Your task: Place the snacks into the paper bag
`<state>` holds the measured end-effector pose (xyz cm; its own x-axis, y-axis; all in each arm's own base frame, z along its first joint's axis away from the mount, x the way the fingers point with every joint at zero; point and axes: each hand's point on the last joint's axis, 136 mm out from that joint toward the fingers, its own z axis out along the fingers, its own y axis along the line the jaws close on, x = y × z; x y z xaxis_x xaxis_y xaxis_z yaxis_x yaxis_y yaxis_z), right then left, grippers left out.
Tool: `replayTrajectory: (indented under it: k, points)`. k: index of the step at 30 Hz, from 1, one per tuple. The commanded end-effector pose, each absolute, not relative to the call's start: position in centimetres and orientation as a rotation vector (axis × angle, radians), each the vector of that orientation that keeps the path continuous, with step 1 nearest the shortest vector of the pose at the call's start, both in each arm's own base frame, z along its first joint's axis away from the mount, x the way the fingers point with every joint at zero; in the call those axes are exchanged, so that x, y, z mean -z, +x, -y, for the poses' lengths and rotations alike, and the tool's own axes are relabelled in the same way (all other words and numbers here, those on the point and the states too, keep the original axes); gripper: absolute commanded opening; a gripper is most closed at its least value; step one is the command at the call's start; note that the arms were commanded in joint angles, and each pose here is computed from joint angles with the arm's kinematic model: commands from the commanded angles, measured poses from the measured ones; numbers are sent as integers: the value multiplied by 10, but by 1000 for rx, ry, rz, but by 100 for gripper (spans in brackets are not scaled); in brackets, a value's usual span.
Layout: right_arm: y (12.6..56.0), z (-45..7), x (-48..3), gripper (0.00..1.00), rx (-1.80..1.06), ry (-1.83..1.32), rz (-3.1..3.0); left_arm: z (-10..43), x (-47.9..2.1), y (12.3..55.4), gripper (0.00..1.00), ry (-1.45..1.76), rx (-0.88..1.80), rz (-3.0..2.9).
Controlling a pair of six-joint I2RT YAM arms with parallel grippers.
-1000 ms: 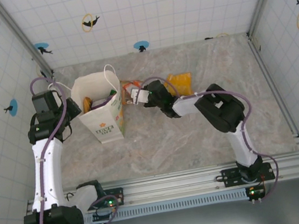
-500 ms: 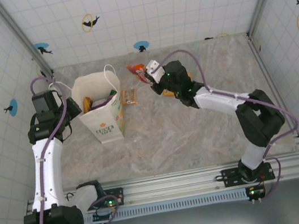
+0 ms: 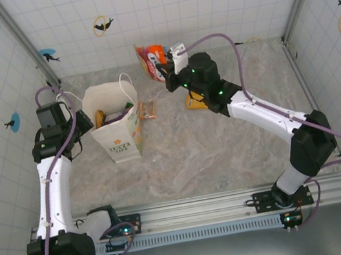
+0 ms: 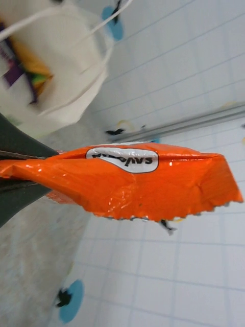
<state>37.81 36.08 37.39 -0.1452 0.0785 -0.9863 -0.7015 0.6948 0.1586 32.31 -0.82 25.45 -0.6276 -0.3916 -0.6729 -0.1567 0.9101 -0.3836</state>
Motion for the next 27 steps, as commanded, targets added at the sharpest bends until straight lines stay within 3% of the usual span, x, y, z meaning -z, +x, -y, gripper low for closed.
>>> replayTrajectory:
  k: [1, 10, 27]
  points:
    - [343, -374, -468, 0, -856, -454, -1373, 14, -259, 327, 9, -349, 396, -2235]
    - [301, -442, -497, 0, -974, -510, -1314, 15, -261, 326, 9, -346, 399, -2230]
    - [318, -510, -426, 0, -924, -554, -1565, 15, -260, 327, 8, -343, 399, -2231]
